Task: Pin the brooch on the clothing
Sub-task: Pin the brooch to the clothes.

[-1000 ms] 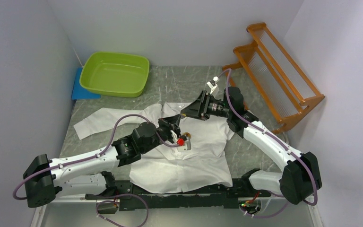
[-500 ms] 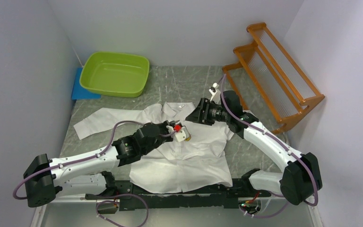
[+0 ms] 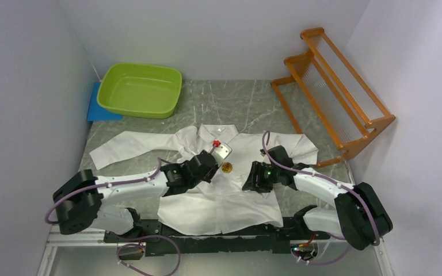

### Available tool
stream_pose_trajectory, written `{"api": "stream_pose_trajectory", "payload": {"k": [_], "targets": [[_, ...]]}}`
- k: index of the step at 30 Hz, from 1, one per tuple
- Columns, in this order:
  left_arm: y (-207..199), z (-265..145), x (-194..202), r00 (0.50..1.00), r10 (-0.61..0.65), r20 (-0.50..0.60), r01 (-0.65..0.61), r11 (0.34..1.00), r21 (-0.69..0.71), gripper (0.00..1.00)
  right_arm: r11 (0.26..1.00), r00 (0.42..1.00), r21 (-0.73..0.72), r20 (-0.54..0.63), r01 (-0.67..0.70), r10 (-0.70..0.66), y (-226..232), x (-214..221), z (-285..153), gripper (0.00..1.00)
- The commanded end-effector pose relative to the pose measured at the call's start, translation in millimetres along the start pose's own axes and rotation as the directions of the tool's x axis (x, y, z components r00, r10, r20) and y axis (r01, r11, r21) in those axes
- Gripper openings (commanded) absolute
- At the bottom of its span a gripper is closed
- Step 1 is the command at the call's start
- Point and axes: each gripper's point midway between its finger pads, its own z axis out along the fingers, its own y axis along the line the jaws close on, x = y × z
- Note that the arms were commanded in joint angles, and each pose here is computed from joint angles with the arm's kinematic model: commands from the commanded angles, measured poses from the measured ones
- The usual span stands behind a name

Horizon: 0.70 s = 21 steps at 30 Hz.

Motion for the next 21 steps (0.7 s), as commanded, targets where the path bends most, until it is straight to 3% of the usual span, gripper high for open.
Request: {"api": "stream_pose_trajectory", "payload": {"k": [1, 8, 13, 21], "targets": [[-21, 14, -11, 0.983, -0.181, 0.019, 0.180, 0.983, 0.034, 0.03, 1.000, 1.000, -0.015, 0.018, 0.001, -0.001, -4, 3, 5, 0.49], [-42, 29, 4, 0.984, -0.177, -0.032, 0.179, 0.979, 0.092, 0.03, 0.996, 0.989, -0.002, 0.112, 0.092, -0.092, 14, -30, -8, 0.50], [-33, 27, 13, 0.986, -0.157, -0.054, 0.159, 0.987, 0.040, 0.03, 0.990, 0.972, 0.017, 0.192, 0.139, -0.139, 29, -58, -21, 0.51], [-11, 39, -6, 0.997, -0.030, -0.074, 0.023, 0.996, -0.090, 0.03, 0.997, 0.960, -0.025, 0.273, 0.067, -0.058, 25, -81, -36, 0.52]]}}
